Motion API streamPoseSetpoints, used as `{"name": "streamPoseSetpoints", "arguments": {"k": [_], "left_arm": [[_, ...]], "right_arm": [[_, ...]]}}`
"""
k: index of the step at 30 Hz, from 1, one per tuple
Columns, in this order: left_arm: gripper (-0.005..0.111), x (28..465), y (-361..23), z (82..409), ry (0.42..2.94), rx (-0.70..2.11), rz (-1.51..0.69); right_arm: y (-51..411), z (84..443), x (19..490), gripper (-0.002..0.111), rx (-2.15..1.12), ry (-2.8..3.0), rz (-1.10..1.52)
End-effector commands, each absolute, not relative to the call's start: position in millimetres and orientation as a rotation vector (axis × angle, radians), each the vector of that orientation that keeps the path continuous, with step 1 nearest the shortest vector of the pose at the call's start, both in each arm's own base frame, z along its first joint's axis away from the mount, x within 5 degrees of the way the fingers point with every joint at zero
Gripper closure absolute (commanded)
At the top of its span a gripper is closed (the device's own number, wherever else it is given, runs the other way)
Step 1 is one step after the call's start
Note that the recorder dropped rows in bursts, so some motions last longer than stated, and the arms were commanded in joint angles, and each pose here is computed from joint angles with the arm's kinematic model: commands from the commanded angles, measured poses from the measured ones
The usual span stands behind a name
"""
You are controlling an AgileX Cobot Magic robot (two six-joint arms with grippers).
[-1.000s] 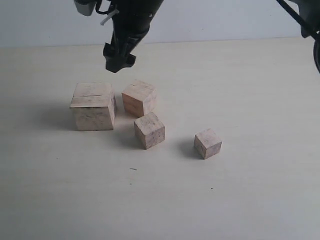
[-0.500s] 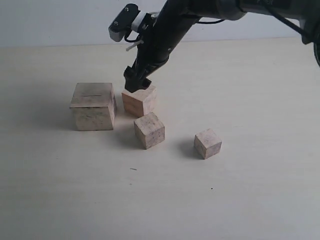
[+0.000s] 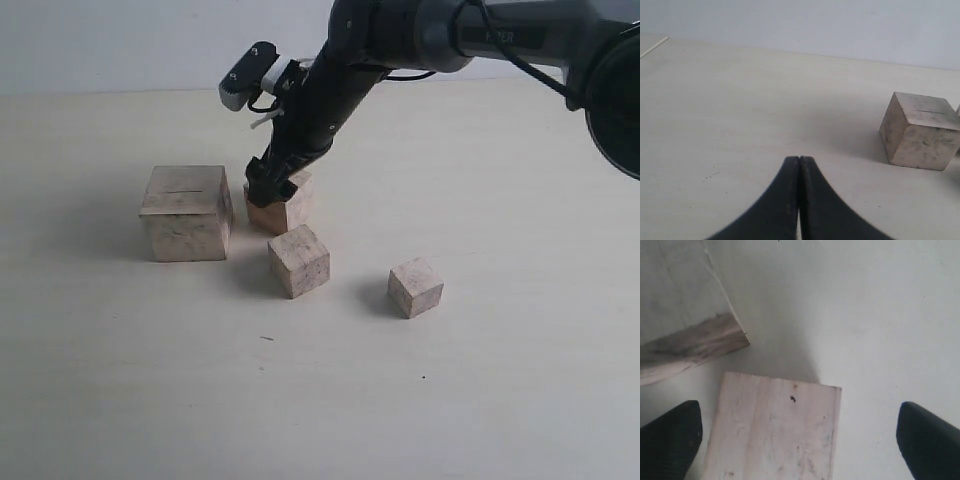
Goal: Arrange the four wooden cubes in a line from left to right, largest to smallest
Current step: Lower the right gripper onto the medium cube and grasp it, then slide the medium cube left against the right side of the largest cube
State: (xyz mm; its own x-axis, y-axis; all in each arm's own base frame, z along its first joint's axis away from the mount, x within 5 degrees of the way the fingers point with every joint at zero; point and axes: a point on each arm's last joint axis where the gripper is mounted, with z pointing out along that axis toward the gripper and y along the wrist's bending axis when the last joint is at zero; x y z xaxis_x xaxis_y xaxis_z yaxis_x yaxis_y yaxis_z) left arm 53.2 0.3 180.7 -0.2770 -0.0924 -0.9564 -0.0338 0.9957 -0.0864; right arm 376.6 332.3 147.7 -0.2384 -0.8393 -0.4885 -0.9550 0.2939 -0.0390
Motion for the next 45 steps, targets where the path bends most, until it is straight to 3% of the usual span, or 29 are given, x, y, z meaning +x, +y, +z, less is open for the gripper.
{"name": "streamPoseSetpoints", "arguments": {"k": [1, 4, 7, 14, 16, 22, 27, 45], "left_arm": [[0.107, 53.2, 0.1, 181.2, 1.836, -0.088, -0.063], [0.107, 53.2, 0.1, 181.2, 1.836, -0.088, -0.063], [0.107, 53.2, 0.1, 181.2, 1.836, -0.088, -0.063], [0.107, 53.2, 0.1, 181.2, 1.836, -0.088, -0.063], [0.107, 53.2, 0.1, 181.2, 1.836, -0.088, -0.063], [0.107, 53.2, 0.1, 181.2, 1.836, -0.088, -0.063], [0.107, 53.2, 0.1, 181.2, 1.836, -0.088, -0.063], [0.107, 53.2, 0.1, 181.2, 1.836, -0.088, -0.063]], "right_arm": [[329.6, 136.0, 379.6, 0.007, -1.605, 2.173, 0.36], [329.6, 136.5, 379.6, 0.008, -1.595, 2.18, 0.363], [329.3, 138.1, 378.9, 0.021, -1.6, 2.182, 0.365], [327.2, 138.9, 374.3, 0.095, -1.64, 2.213, 0.384], [326.4, 142.4, 372.7, 0.108, -1.652, 2.218, 0.39], [324.8, 174.2, 367.8, 0.108, -1.7, 2.125, 0.38], [326.5, 182.6, 352.7, 0.108, -2.075, 1.783, 0.469], [338.2, 141.4, 355.7, 0.108, -2.109, 1.689, 0.573]]}}
